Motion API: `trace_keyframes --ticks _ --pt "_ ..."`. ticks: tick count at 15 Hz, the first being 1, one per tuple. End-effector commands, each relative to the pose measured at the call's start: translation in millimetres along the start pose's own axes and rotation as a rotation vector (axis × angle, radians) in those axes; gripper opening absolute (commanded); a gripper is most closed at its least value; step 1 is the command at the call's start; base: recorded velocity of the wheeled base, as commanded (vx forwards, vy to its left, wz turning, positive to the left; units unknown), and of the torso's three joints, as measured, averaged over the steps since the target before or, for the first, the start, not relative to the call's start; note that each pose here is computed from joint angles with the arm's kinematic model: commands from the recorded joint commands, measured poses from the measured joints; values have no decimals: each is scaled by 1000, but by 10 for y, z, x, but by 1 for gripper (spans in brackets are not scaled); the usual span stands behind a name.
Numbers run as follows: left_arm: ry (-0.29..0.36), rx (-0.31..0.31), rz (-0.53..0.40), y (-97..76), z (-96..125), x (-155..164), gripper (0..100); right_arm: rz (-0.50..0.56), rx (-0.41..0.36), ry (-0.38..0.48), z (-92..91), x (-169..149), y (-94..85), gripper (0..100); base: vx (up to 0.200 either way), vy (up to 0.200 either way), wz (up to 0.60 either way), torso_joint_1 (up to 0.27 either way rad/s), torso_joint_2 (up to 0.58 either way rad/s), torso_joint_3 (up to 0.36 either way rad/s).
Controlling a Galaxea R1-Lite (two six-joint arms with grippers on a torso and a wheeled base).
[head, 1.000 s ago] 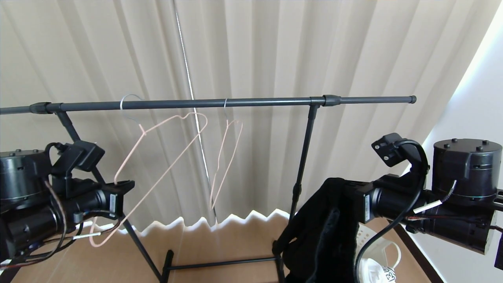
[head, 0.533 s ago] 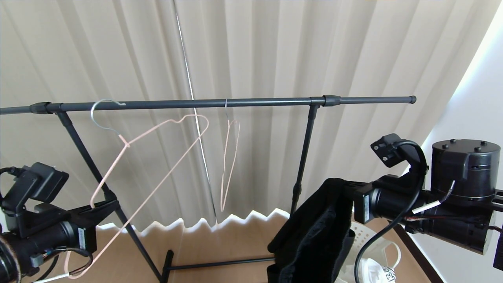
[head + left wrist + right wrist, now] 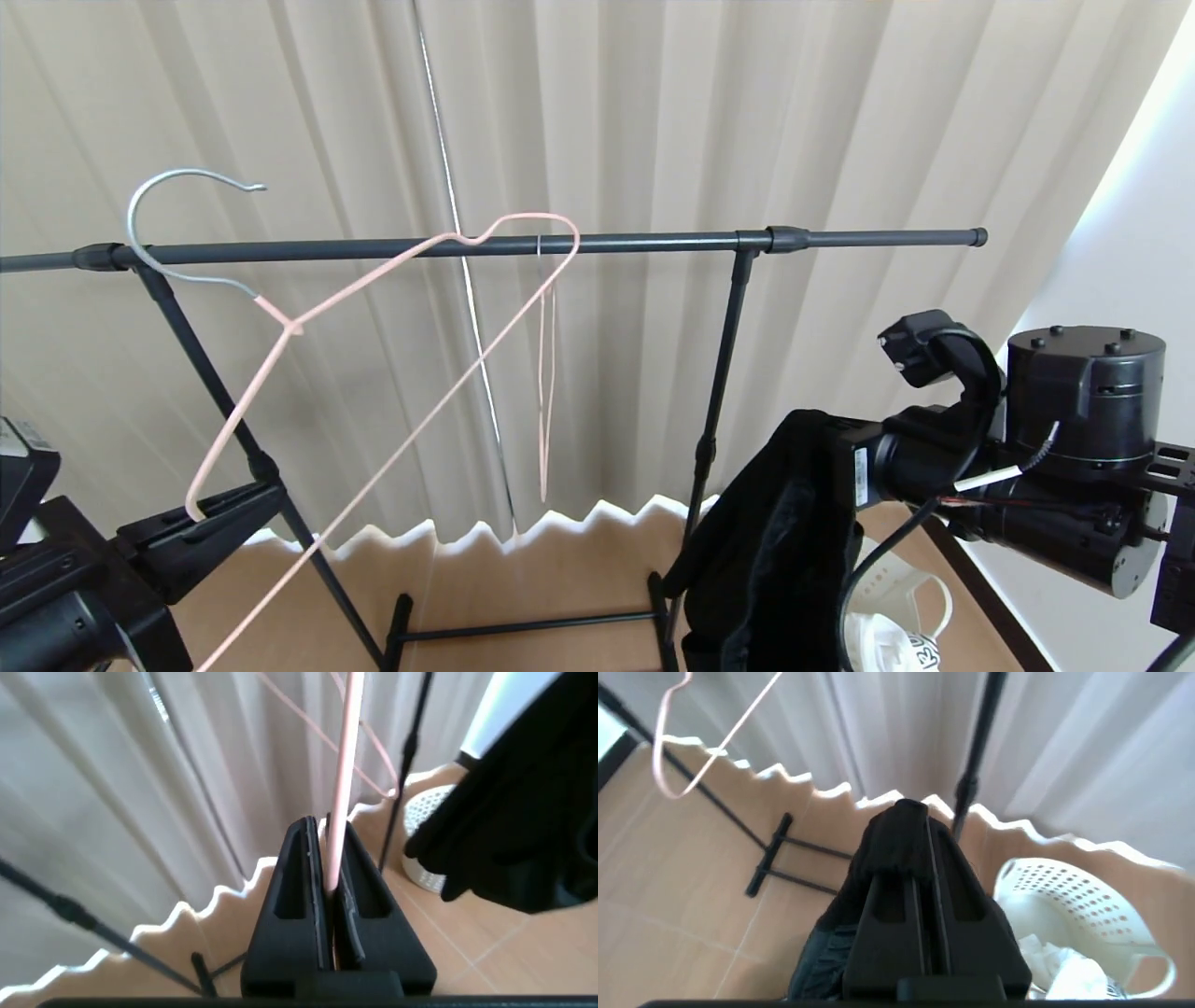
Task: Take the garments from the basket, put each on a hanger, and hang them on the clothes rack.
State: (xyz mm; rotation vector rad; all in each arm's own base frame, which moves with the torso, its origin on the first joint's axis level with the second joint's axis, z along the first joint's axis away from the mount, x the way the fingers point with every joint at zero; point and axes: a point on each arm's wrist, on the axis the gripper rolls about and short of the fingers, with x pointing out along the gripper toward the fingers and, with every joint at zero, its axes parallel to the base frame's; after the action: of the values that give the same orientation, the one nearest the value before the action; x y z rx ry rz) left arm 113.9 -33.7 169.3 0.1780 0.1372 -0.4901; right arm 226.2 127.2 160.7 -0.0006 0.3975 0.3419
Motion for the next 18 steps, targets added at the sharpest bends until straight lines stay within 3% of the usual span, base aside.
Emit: trace_keyframes --ticks 1,5,13,18 --pt "35 8 -93 -98 -29 96 0 -44 -3 0 17 103 18 0 0 0 0 0 0 0" --pt "167 44 -217 -256 -184 359 0 -170 -3 -20 79 260 24 0 0 0 0 0 0 0" --pt "335 101 -385 -597 -424 570 0 -328 11 -88 226 291 27 0 0 0 0 0 0 0" --pt "335 118 -412 -736 -383 792 0 -316 -11 -76 169 287 155 0 0 0 0 0 0 0"
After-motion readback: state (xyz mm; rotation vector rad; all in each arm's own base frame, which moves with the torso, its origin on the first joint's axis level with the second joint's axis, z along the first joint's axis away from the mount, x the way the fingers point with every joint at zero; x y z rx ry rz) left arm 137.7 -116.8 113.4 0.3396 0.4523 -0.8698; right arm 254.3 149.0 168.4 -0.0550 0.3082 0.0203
